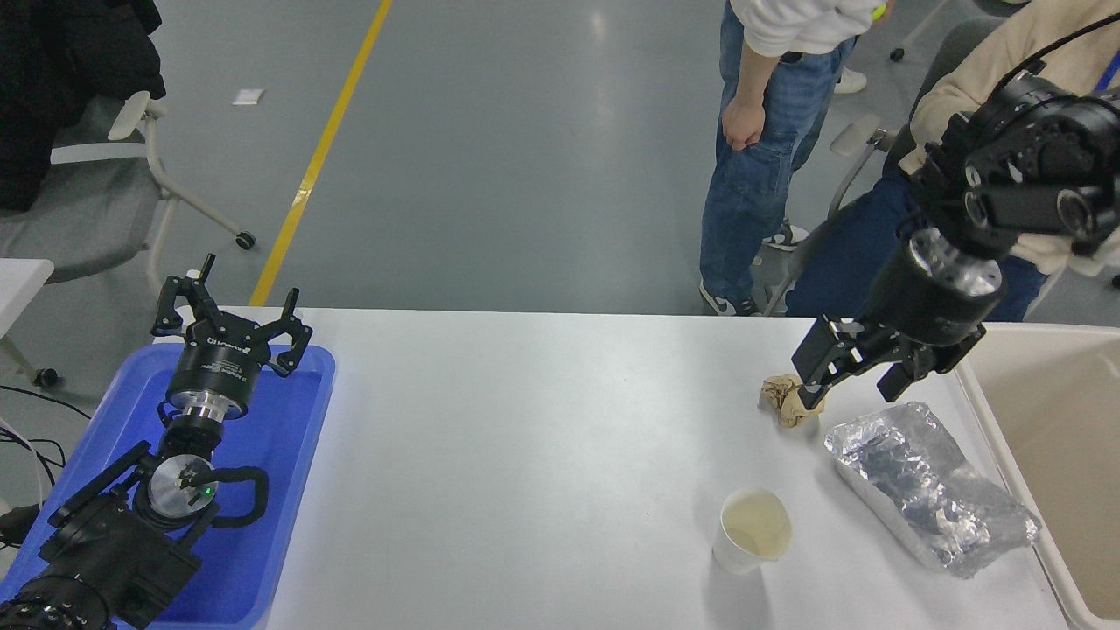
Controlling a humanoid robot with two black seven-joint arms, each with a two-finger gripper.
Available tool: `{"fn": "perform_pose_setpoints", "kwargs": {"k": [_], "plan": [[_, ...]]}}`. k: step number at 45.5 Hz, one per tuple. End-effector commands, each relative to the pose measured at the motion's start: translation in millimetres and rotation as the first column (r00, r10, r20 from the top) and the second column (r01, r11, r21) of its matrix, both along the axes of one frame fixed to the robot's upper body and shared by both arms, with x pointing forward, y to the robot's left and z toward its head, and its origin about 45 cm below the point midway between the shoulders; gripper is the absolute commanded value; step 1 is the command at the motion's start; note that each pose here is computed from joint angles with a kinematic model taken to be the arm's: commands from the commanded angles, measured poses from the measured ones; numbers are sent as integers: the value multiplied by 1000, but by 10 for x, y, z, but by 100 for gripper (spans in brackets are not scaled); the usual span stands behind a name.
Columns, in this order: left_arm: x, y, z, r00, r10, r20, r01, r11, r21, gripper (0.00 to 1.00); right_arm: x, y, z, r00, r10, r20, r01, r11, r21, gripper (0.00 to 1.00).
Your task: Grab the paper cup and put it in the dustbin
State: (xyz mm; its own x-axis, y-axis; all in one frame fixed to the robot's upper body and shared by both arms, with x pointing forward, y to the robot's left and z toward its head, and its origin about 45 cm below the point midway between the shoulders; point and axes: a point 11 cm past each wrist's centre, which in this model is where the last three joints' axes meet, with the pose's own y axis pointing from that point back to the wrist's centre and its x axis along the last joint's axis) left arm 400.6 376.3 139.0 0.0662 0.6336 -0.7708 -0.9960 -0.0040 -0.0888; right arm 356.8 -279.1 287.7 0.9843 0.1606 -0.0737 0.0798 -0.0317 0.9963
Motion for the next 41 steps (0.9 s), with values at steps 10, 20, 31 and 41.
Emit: {"fn": "perform_pose_setpoints", "kwargs": {"k": [10,20,31,41], "plan": [[2,-3,6,1000,-2,3,2,1000,-1,100,-121,-35,-689,995,-44,-90,45,999,3,100],[0,2,4,1000,0,3,0,1000,-2,100,-169,9,-873,991,-72,-116,76,997,29,100],[0,2,4,1000,0,3,0,1000,-2,100,-169,-16,-969,992,-102,-80,105,994,28,100],[0,2,4,1000,0,3,0,1000,-2,100,-193,25,-1032,989,-119,-83,123,991,50,100]]}}
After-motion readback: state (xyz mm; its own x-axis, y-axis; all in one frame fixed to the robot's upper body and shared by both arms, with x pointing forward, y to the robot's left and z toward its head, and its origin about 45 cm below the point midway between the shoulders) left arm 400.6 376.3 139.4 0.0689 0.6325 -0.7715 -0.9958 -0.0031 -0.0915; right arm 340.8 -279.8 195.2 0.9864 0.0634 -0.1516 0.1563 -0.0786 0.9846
